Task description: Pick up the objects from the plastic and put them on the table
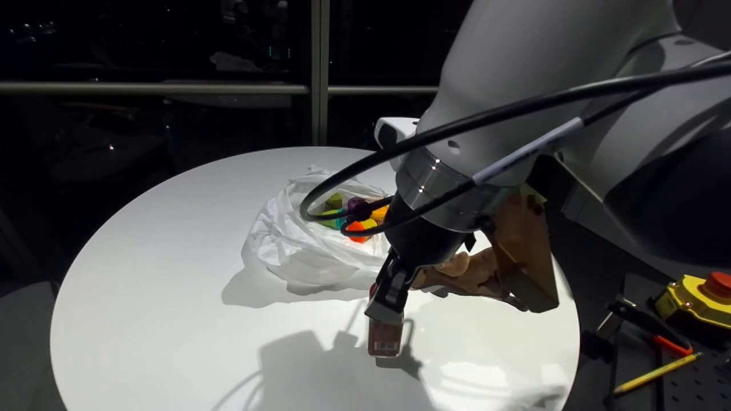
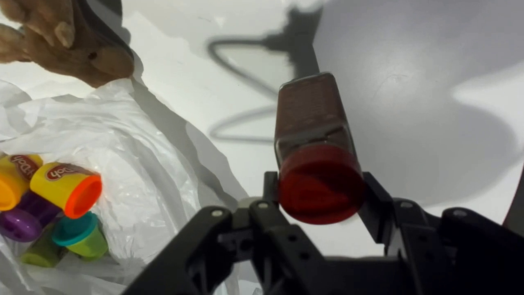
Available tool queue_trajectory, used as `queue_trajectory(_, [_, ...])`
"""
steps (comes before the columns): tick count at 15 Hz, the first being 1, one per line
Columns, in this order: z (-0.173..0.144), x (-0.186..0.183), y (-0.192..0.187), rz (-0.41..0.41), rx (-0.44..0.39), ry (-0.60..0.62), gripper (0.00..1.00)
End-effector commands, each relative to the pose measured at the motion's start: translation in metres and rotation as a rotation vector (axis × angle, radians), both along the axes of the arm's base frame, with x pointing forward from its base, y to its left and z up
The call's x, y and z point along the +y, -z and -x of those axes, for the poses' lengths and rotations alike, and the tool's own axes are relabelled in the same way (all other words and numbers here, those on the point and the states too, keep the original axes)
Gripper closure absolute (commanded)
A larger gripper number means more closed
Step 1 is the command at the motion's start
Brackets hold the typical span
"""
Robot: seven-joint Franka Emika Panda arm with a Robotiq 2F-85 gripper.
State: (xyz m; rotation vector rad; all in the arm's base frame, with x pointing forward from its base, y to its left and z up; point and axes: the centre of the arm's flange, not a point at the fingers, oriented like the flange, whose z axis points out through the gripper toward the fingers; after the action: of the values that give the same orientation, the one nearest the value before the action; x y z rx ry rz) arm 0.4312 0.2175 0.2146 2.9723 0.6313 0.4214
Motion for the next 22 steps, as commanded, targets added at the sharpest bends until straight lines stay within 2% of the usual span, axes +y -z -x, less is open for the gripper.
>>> queue_trajectory(1, [-0.022,0.013,0.015,-0.024,-0.055,0.007,0.75])
queue_trajectory(4, [-0.028,0.019,0.026,-0.049,-0.047,0.046,0.75])
queue_trajectory(10, [-0.018,0.035,0.045,-0.077,-0.059,0.062,0.75])
queue_trajectory(11, [-0.016,0.037,0.043,-0.075,-0.071,0.055,0.25])
queue_trajectory(12, [-0.015,0.039,0.041,-0.072,-0.084,0.05,0.25])
queue_trajectory(15, [-0.013,0.043,0.023,-0.068,-0.116,0.029,0.04])
queue_trajectory(16, [-0.016,0.043,0.016,-0.07,-0.128,0.032,0.0])
queue_trajectory(19, [-0.024,0.039,-0.011,-0.082,-0.171,0.058,0.0])
queue_trajectory(22, [-0.047,0.015,-0.019,-0.032,-0.19,0.102,0.0])
